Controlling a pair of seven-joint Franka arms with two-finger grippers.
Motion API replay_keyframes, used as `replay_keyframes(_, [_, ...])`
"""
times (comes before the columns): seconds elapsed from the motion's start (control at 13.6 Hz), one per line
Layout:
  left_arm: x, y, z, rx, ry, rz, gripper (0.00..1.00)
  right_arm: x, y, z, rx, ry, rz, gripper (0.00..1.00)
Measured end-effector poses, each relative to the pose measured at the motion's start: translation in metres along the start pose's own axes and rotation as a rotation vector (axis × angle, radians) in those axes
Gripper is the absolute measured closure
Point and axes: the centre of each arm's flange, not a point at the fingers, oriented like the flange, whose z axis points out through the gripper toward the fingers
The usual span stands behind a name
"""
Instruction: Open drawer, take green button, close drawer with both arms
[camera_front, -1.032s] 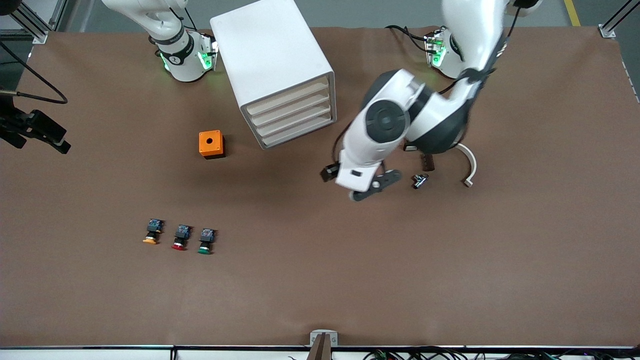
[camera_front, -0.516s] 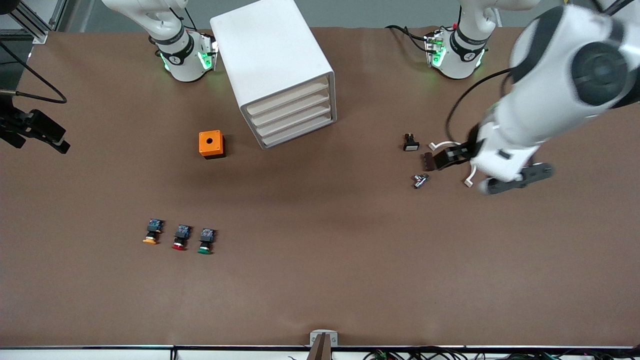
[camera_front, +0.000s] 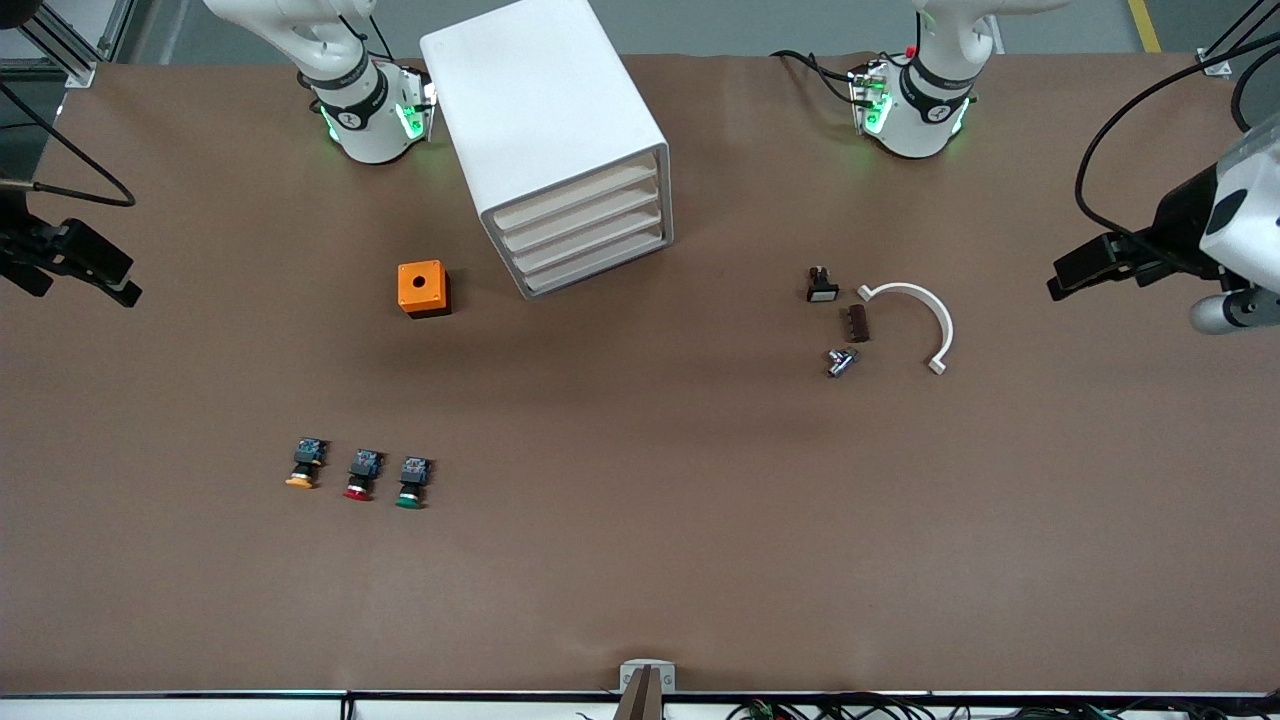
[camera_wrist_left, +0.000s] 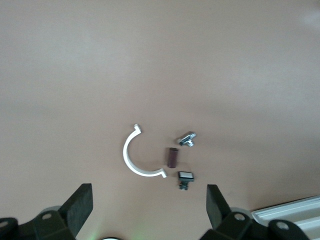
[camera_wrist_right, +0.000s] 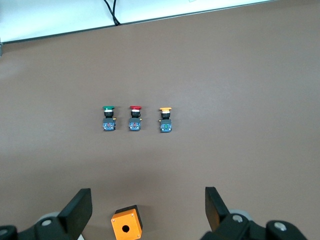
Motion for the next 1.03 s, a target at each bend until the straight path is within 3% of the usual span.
replay_keyframes(0.44, [-0.060, -0.005, -0.003, 0.043, -0.004, 0.012, 0.00, -0.001, -0.001, 0.000, 0.000, -0.004, -0.002, 0.00])
replay_keyframes(1.03, [-0.058, -0.008, -0.002, 0.061, 0.006, 0.108, 0.00, 0.000, -0.004, -0.002, 0.001, 0.002, -0.007, 0.00])
